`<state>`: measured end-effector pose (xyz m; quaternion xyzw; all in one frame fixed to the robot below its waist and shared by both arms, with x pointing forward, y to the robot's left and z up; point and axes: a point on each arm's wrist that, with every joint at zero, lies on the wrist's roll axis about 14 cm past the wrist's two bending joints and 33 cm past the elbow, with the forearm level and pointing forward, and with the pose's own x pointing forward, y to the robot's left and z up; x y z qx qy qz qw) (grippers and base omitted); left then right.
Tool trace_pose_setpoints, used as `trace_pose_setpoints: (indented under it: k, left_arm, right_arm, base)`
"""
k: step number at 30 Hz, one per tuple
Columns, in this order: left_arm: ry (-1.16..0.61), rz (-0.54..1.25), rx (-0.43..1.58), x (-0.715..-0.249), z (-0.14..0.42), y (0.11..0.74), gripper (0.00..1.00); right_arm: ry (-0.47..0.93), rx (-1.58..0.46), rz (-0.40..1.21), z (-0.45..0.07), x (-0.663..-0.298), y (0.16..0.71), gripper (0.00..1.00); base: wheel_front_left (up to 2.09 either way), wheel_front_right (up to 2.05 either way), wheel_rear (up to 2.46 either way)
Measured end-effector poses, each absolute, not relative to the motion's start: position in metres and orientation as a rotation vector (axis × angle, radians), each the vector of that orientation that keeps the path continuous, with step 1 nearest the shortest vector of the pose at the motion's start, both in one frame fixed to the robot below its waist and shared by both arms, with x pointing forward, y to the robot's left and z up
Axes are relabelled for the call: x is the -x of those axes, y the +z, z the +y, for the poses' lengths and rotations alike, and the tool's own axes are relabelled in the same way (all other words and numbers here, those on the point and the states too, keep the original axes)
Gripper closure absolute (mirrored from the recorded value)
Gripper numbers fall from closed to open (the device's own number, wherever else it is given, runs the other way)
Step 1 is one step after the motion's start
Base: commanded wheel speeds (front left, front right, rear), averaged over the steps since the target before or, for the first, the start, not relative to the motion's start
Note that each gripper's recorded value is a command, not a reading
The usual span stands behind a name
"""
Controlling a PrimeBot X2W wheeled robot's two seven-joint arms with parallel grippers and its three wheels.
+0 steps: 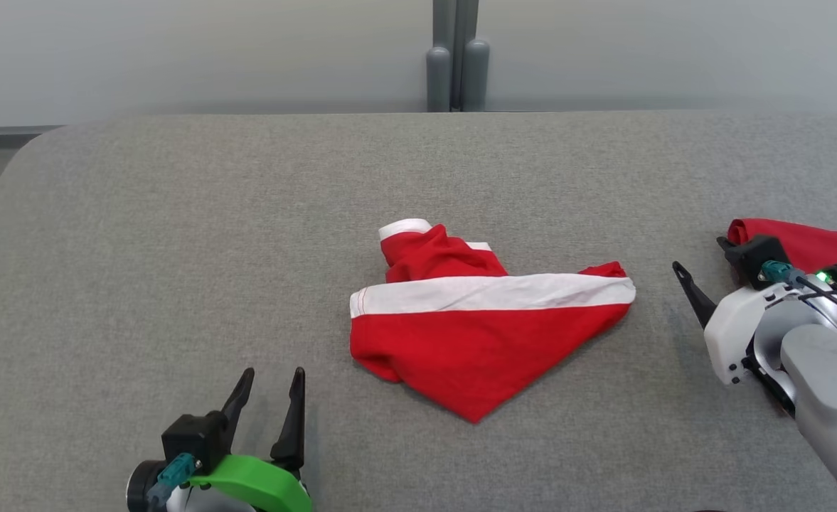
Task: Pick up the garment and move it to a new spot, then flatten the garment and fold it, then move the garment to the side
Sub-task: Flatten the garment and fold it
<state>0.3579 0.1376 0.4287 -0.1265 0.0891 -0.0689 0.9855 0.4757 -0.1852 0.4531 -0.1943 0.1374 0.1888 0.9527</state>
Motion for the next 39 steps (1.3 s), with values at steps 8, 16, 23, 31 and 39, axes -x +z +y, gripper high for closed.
trace_pose_setpoints:
  k: [8, 16, 23, 31, 39]
  left_arm:
    - [-0.215, 0.151, 0.267, -0.387, 0.113, 0.442, 0.00]
    - [-0.282, 0.253, 0.342, -0.412, 0.080, 0.422, 0.00]
    - [-0.292, 0.353, 0.445, -0.418, 0.069, 0.402, 0.00]
    - [-0.327, 0.427, 0.563, -0.406, 0.053, 0.395, 0.00]
    - [-0.389, 0.434, 0.554, -0.406, 0.050, 0.401, 1.00]
  right_arm:
    - [0.334, 0.266, 0.209, -0.181, -0.447, 0.454, 0.00]
    - [0.306, 0.232, 0.212, -0.180, -0.428, 0.440, 0.00]
    - [0.274, 0.221, 0.232, -0.188, -0.424, 0.431, 0.00]
    - [0.275, 0.201, 0.234, -0.182, -0.424, 0.428, 0.00]
    - [0.289, 0.196, 0.229, -0.175, -0.426, 0.429, 0.00]
  base:
    - [0.00, 0.00, 0.00]
    - [0.00, 0.00, 0.00]
    - [0.00, 0.00, 0.00]
    - [0.00, 0.00, 0.00]
    - [0.00, 0.00, 0.00]
